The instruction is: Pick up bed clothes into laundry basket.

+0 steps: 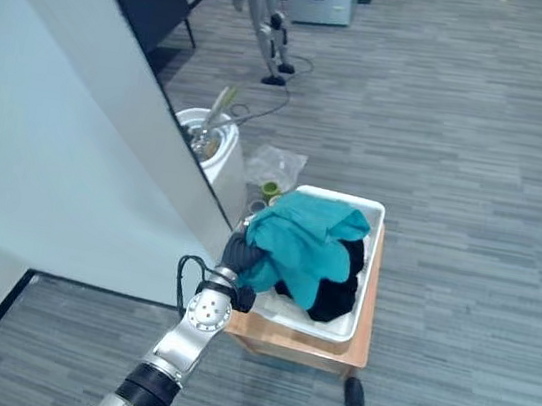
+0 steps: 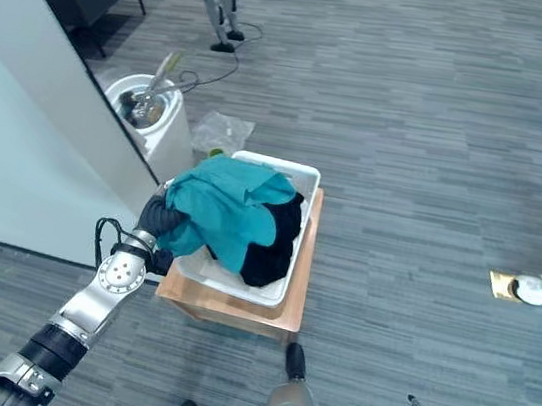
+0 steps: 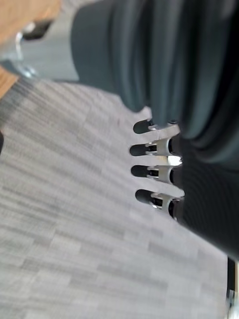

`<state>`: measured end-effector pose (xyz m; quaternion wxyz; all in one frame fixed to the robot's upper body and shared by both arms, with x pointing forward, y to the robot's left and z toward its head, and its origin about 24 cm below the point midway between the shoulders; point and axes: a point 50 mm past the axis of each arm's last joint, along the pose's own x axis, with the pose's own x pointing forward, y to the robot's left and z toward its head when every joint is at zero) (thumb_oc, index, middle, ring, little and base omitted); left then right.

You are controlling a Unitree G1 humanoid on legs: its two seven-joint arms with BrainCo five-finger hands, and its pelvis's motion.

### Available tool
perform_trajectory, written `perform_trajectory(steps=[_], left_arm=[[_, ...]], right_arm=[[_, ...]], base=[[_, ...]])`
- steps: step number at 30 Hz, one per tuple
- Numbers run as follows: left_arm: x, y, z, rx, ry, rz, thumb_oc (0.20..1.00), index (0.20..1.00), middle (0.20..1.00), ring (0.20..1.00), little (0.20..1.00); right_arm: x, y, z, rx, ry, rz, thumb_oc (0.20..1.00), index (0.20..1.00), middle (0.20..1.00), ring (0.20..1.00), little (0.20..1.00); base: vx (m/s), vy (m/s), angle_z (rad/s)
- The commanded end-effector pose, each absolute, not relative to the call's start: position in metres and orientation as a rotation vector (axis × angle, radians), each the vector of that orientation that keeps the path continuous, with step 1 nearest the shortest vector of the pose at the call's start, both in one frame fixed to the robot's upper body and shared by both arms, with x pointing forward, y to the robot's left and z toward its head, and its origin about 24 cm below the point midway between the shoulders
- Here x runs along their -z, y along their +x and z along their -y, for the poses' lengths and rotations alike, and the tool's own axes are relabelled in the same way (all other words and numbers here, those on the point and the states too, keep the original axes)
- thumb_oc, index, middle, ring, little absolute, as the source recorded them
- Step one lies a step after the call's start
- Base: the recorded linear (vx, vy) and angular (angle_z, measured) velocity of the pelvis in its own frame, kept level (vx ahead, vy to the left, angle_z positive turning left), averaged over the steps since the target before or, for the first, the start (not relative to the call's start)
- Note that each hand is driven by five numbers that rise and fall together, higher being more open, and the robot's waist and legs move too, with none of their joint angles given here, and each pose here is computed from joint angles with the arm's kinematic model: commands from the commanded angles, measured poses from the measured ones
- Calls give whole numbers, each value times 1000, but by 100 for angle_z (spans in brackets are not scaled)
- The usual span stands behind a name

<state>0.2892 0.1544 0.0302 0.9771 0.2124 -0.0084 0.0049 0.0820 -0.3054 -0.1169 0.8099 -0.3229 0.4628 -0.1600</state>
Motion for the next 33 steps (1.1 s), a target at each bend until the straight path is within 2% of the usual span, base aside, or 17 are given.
perform_trajectory(steps=[1, 4, 8, 9, 10, 17, 23, 25, 26, 33], left_arm=[[-31, 322, -158, -105, 544, -11, 200, 200, 200, 200, 200], [-18, 340, -158, -137, 620, -135, 200, 200, 200, 200, 200], [-27, 357, -160, -148, 668, -169, 200, 200, 200, 200, 200], [-29, 361, -163, -160, 672, -178, 445, 445, 445, 445, 445], [-32, 364, -170, -185, 655, -188, 1000, 1000, 1000, 1000, 1000], [-64, 376, -156, -215, 491, -49, 1000, 1000, 1000, 1000, 1000], [-105, 371, -147, -171, 349, 174, 1000, 1000, 1000, 1000, 1000], [-107, 364, -147, -172, 315, 202, 1000, 1000, 1000, 1000, 1000], [-101, 340, -148, -154, 227, 245, 1000, 1000, 1000, 1000, 1000], [-81, 294, -167, -185, 69, 245, 1000, 1000, 1000, 1000, 1000]], right_arm=[[113, 113, 295, 370, -588, -886, 1000, 1000, 1000, 1000, 1000], [110, 127, 289, 375, -527, -842, 1000, 1000, 1000, 1000, 1000], [107, 137, 283, 350, -496, -794, 1000, 1000, 1000, 1000, 1000], [108, 137, 277, 332, -468, -790, 1000, 1000, 1000, 1000, 1000], [111, 136, 267, 309, -408, -781, 1000, 1000, 1000, 1000, 1000], [110, 142, 255, 289, -359, -742, 1000, 1000, 1000, 1000, 1000], [77, 169, 254, 265, -340, -535, 1000, 1000, 1000, 1000, 1000], [69, 172, 253, 265, -335, -489, 1000, 1000, 1000, 1000, 1000], [45, 185, 251, 272, -345, -363, 1000, 1000, 1000, 1000, 1000], [-3, 213, 245, 263, -343, -124, 1000, 1000, 1000, 1000, 1000]], base=[[10, -1, -9], [-27, -9, -17], [-76, -5, -11], [-39, -25, -13], [-38, -25, -14], [2, -17, -9], [10, -4, 5], [21, -10, 20], [28, -8, 21], [22, -7, 14]])
